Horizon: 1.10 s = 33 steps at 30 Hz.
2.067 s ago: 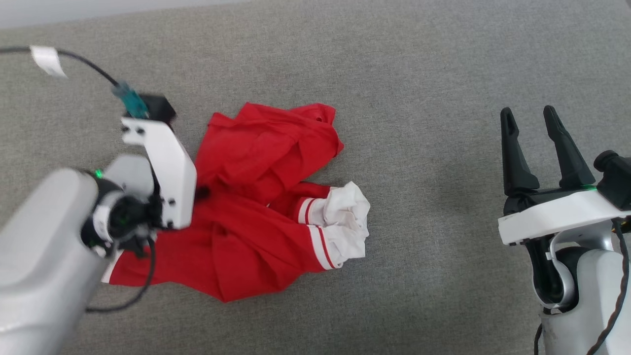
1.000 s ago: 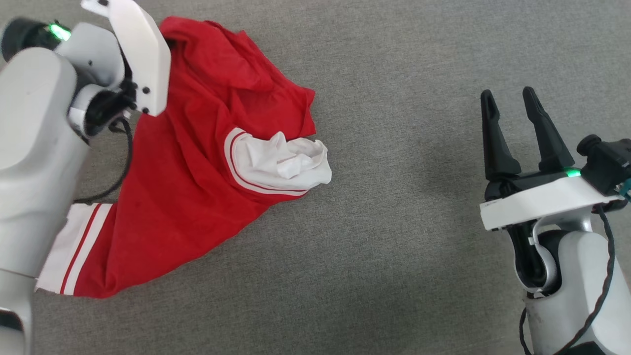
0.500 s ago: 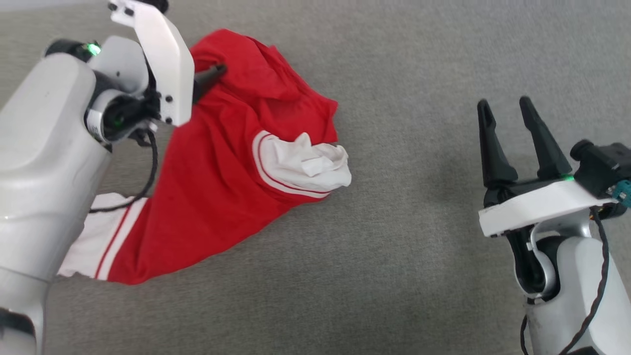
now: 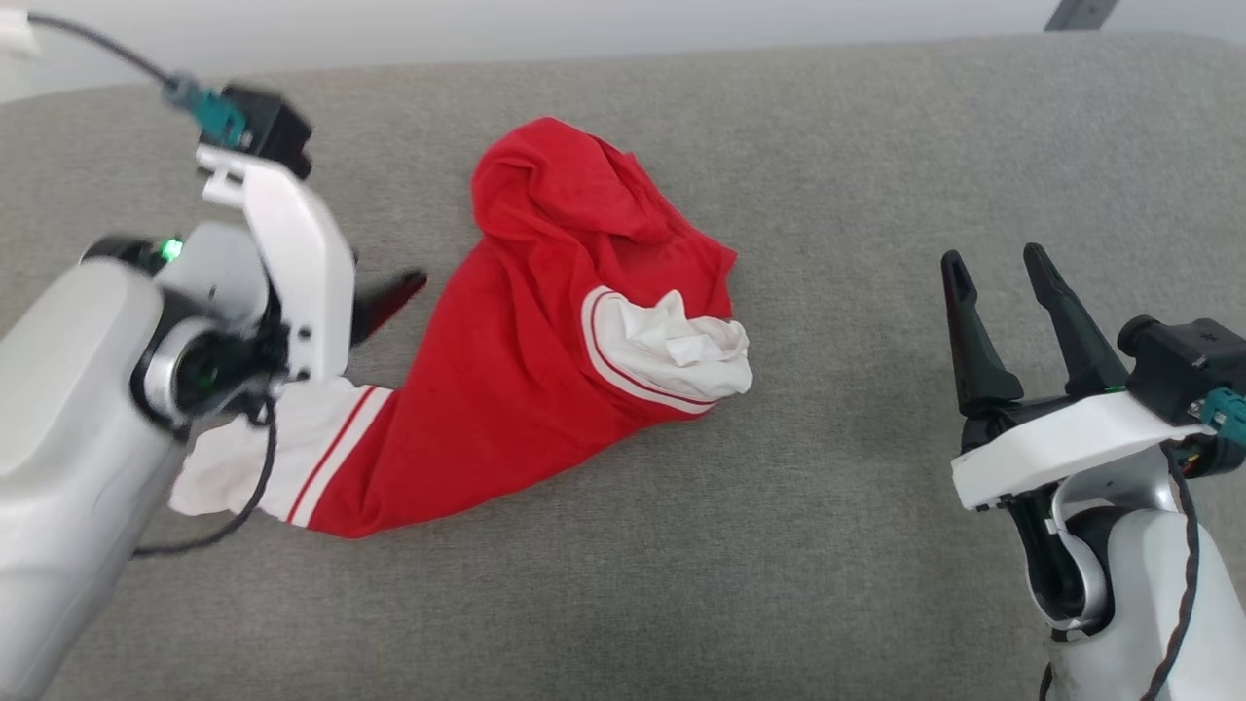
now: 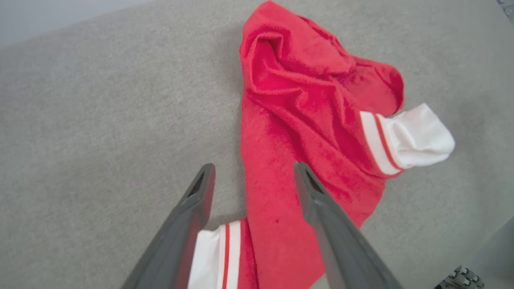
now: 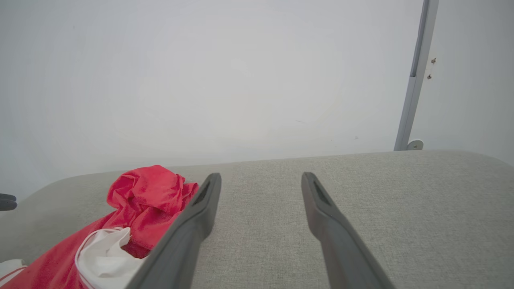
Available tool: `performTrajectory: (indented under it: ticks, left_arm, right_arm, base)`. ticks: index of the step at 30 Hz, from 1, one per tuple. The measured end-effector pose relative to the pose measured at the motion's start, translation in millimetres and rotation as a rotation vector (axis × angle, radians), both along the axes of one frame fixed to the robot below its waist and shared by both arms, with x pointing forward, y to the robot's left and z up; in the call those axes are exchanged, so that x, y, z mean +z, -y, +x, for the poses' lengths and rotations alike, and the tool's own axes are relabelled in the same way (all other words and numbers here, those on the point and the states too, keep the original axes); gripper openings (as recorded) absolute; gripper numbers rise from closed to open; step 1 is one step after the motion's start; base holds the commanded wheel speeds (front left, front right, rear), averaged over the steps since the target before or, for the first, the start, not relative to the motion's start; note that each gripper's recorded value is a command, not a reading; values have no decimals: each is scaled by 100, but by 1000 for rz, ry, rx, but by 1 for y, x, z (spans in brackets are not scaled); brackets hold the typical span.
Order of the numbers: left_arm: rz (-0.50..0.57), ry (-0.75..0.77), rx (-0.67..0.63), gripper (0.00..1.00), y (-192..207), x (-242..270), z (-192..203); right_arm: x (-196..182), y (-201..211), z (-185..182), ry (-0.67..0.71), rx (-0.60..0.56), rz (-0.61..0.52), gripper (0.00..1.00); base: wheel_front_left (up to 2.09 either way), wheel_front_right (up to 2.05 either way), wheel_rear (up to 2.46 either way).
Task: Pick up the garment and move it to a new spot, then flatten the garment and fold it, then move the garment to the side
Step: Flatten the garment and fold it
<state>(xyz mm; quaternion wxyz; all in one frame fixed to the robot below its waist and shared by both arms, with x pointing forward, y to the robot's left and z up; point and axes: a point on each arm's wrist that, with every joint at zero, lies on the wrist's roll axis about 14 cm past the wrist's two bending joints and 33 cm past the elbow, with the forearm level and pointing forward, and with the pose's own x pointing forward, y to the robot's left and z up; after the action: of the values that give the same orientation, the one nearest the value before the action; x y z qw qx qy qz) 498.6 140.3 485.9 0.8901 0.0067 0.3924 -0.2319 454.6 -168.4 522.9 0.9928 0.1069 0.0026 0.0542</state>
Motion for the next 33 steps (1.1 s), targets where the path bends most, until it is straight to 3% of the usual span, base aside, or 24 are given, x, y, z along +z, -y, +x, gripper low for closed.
performTrajectory:
  ticks: [11, 18, 28, 29, 30, 33]
  left_arm:
    - [113, -199, 164, 100, -67, -38, -58]
    - [181, -293, 239, 100, -98, -70, -74]
    - [198, -370, 328, 100, -118, -115, -74]
    - [190, -370, 326, 46, -117, -117, -73]
    - [185, -362, 330, 0, -119, -118, -70]
    - [159, -349, 350, 0, -121, -117, -66]
  right_arm:
    - [10, -11, 0, 14, 32, 2, 100]
    - [5, -12, 3, -1, 35, 1, 100]
    - [-2, -7, 9, -17, 25, -8, 100]
    - [-3, -6, 10, -21, 23, -10, 100]
    - [-4, -5, 10, -22, 21, -11, 100]
    - [-3, -5, 11, -20, 18, -11, 100]
  base:
    - [0, 0, 0]
    - [0, 0, 0]
    - [0, 0, 0]
    - [0, 0, 0]
    - [0, 0, 0]
    - [0, 0, 0]
